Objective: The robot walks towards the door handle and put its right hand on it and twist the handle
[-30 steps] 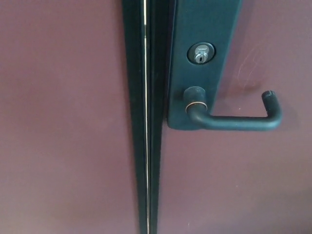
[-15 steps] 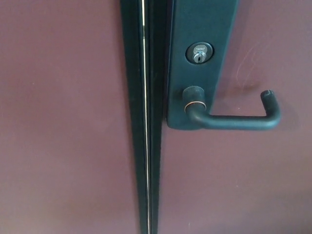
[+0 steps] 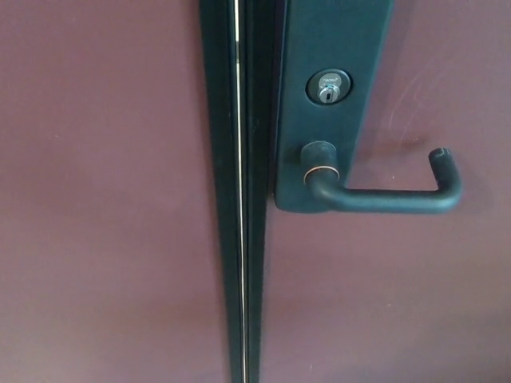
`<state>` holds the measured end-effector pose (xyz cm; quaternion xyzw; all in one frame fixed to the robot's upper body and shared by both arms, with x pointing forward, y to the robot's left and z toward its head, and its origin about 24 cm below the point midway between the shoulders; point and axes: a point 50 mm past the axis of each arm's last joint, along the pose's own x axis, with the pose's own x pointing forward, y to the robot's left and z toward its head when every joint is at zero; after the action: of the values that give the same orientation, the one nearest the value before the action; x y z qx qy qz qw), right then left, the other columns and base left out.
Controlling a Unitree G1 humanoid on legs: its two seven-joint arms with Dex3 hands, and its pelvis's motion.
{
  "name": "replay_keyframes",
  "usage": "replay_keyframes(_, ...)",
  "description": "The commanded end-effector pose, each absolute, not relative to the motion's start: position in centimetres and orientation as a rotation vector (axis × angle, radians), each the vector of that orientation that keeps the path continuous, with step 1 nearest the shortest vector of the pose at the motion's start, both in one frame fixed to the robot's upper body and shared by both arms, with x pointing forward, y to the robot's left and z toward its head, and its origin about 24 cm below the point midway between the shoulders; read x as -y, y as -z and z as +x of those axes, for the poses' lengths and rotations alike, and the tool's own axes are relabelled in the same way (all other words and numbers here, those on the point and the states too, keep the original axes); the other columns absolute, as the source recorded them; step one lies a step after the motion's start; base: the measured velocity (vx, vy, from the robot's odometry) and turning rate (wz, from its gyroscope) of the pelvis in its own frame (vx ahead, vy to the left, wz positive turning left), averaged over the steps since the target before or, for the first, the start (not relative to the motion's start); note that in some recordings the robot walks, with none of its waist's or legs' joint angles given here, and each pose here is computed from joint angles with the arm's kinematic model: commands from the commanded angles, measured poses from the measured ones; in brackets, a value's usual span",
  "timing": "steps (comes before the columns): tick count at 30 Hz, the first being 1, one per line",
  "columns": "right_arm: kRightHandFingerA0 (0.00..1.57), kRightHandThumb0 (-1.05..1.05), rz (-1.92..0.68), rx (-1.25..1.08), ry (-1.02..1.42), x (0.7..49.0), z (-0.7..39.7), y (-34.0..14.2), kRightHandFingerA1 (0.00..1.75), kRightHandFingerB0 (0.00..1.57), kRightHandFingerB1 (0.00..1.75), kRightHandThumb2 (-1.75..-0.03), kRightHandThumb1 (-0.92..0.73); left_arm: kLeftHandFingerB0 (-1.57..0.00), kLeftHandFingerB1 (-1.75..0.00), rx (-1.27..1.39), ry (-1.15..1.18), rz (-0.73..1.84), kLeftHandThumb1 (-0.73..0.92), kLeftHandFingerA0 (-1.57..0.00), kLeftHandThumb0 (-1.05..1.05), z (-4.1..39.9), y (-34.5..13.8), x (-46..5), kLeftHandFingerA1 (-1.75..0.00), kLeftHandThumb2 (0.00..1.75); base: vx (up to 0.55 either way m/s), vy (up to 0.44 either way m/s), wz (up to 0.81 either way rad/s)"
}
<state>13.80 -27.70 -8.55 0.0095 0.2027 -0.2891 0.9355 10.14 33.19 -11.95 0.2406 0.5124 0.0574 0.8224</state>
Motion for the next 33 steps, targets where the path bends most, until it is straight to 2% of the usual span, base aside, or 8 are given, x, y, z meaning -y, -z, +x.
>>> replay_keyframes(1,0.4,-0.55,-0.068,-0.07,0.544,30.2,13.5,-0.1,0.41,0.36,0.35,-0.6,-0.65,-0.51,-0.4,-1.096,-0.119,0.502,0.6,-0.64,-0.32,10.1,11.8,-33.4,-0.46,0.58,0.0,0.0,0.0)
replay_keyframes(7,0.35,-0.7,-0.116,0.141,0.509,30.1,14.2,-5.7,0.78,0.15,0.64,-0.97,-0.52,-0.51,-0.4,-1.106,-0.124,0.496,0.59,-0.63,-0.32,10.0,11.9,-33.5,-0.46,0.57,0.0,0.0,0.0)
replay_keyframes(8,0.18,-0.87,-0.126,0.191,0.495,29.8,14.3,-7.0,1.01,0.16,0.79,-0.59,-0.71,-0.5,-0.4,-1.106,-0.12,0.503,0.59,-0.63,-0.33,9.9,11.9,-33.5,-0.46,0.58,0.0,0.0,0.0)
replay_keyframes(23,0.24,-1.01,-0.26,0.498,0.191,25.2,16.2,-15.3,0.88,0.2,0.66,-0.69,-0.67,-0.5,-0.4,-1.112,-0.113,0.507,0.58,-0.62,-0.34,9.7,11.8,-33.7,-0.46,0.58,0.0,0.0,0.0)
replay_keyframes(24,0.38,-0.88,-0.267,0.502,0.173,25.0,16.4,-15.5,0.83,0.08,0.58,-1.05,-0.54,-0.5,-0.4,-1.114,-0.11,0.506,0.58,-0.62,-0.34,9.6,11.9,-33.6,-0.46,0.58,0.0,0.0,0.0)
replay_keyframes(25,0.39,-0.83,-0.279,0.505,0.148,24.7,16.8,-15.8,0.82,0.1,0.58,-1.03,-0.5,-0.45,-0.51,-1.115,-0.107,0.504,0.48,-0.56,-0.41,9.7,11.9,-33.6,-0.56,0.77,0.0,0.0,0.0)
replay_keyframes(26,0.26,-0.97,-0.286,0.505,0.127,24.5,17.1,-16.0,0.9,0.23,0.67,-0.62,-0.73,-0.45,-0.51,-1.113,-0.105,0.503,0.48,-0.56,-0.42,9.8,11.9,-33.6,-0.56,0.77,0.0,0.0,0.0)
replay_keyframes(33,0.31,-0.98,-0.341,0.509,-0.043,23.0,19.5,-18.7,0.86,0.26,0.64,-0.61,-0.68,-0.5,-0.4,-1.103,-0.115,0.492,0.58,-0.63,-0.34,10.0,11.8,-33.6,-0.47,0.57,0.0,0.0,0.0)
